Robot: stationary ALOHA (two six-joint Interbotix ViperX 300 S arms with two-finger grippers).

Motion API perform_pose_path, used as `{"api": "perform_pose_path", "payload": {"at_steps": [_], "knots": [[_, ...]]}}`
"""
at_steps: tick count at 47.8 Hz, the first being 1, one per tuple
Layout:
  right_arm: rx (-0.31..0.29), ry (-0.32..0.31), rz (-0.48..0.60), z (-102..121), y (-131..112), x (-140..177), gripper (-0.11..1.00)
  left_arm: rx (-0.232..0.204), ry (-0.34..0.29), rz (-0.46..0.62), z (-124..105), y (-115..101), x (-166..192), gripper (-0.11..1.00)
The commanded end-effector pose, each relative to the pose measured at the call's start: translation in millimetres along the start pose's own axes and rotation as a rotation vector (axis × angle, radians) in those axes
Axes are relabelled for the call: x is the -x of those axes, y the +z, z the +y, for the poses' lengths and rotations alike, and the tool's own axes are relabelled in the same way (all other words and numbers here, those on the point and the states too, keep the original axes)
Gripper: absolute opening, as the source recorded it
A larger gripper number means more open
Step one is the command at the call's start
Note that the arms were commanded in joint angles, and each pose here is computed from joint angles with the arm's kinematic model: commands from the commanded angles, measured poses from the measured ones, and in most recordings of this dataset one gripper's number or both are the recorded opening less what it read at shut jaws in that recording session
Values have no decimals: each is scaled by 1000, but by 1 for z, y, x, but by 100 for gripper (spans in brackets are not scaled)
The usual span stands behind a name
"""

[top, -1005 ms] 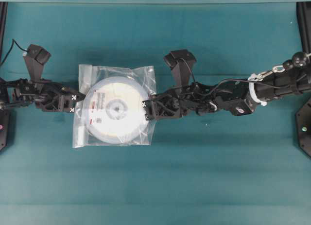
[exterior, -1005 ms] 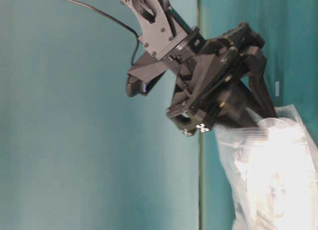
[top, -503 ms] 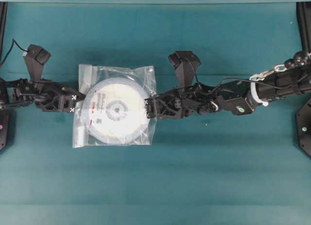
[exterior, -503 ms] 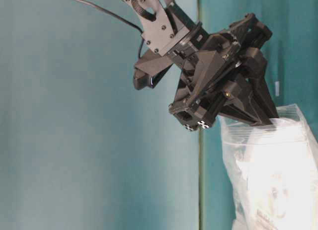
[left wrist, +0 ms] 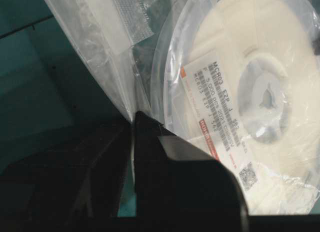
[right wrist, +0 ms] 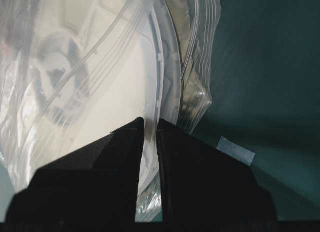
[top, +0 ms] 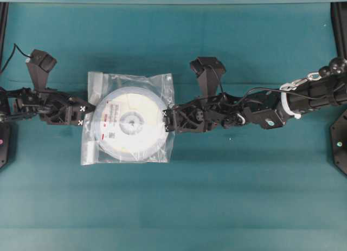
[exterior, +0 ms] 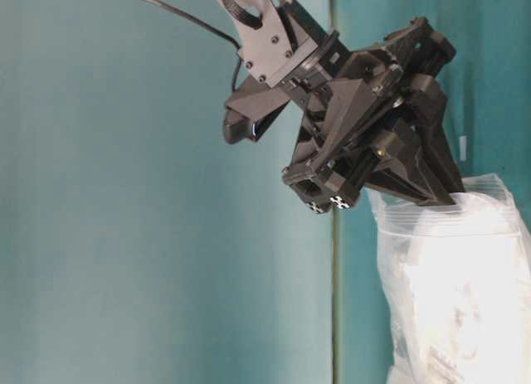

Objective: Take out the reel from the clear zip bag.
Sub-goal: 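Pull the reel rightward out of the bag while left gripper holds bag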

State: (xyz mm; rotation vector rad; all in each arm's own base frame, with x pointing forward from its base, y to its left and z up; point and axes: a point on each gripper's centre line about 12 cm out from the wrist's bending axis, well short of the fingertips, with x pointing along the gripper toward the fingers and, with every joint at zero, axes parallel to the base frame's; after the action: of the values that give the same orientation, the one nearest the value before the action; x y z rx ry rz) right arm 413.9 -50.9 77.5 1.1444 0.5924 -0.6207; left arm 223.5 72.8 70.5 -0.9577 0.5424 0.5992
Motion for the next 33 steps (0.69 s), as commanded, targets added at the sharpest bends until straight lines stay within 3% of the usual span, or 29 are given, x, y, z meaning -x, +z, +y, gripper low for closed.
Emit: {"api": "perform_pose_path", "payload": {"at_steps": [1,10,22,33], "knots": [[-7,5,2,2,-1,2,12,2,3,-1,0,1,-1,-8],[-3,-2,10,-2,-5,7,12,2,1,-2,-1,2,-1,-8],[-61,-22,-31,-23,-5,22,12,2,4,0,0,1,-1,-8],[-72,-41,-35,-36,-9,34,12,2,3,-1,0,1,-1,-8]]}}
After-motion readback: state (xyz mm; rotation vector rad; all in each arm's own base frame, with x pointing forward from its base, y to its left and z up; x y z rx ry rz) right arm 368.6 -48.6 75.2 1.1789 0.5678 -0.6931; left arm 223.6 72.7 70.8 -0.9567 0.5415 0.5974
